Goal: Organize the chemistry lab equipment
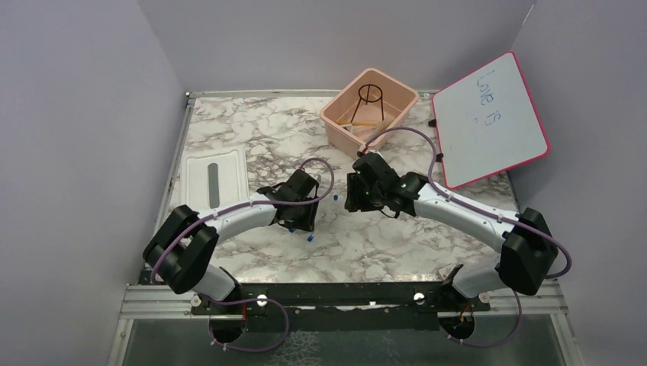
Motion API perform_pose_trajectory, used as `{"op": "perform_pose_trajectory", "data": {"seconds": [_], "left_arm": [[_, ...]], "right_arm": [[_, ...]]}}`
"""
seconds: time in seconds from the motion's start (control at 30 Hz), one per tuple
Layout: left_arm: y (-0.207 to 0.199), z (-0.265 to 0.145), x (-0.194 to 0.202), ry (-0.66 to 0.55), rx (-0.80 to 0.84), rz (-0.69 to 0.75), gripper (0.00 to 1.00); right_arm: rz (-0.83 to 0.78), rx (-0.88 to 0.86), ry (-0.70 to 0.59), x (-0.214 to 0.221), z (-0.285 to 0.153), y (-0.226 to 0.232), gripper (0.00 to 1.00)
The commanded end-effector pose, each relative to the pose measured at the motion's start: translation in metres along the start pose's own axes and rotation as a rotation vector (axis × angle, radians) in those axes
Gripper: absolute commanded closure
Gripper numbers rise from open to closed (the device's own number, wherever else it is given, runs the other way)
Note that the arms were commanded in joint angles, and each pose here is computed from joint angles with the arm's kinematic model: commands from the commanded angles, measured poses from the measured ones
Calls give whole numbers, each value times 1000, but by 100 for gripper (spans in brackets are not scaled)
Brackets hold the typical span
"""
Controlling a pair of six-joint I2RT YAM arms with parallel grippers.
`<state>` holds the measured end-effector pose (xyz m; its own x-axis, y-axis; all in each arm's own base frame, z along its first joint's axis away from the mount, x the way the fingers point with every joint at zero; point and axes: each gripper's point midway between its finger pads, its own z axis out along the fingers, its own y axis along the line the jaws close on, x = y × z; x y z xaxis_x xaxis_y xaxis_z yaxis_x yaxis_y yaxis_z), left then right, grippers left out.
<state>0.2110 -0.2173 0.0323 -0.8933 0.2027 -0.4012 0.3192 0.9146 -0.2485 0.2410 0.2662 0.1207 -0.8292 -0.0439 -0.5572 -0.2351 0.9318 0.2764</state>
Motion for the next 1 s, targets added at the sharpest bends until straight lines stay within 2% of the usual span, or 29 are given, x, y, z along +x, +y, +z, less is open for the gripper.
{"op": "perform_pose_trajectory", "data": {"seconds": [0.0, 0.37, 0.53, 0.63, 0.8, 0.97], "left_arm": [[3, 0, -18, -56, -62, 31, 56], [-17, 2, -11, -21, 2, 70, 56], [-25, -11, -22, -80, 29, 77, 56], [-28, -17, -28, -116, 43, 75, 56], [-32, -22, -36, -152, 56, 74, 55], [-31, -23, -37, -166, 56, 68, 54]], "right_arm": [[21, 5, -58, -8, -5, -2, 48], [44, 71, -54, 0, -7, -20, 48], [149, 311, 79, 54, -4, -80, 45], [197, 380, 146, 87, -9, -101, 42], [272, 400, 216, 121, -19, -112, 37], [347, 386, 339, 157, -24, -111, 35]]}}
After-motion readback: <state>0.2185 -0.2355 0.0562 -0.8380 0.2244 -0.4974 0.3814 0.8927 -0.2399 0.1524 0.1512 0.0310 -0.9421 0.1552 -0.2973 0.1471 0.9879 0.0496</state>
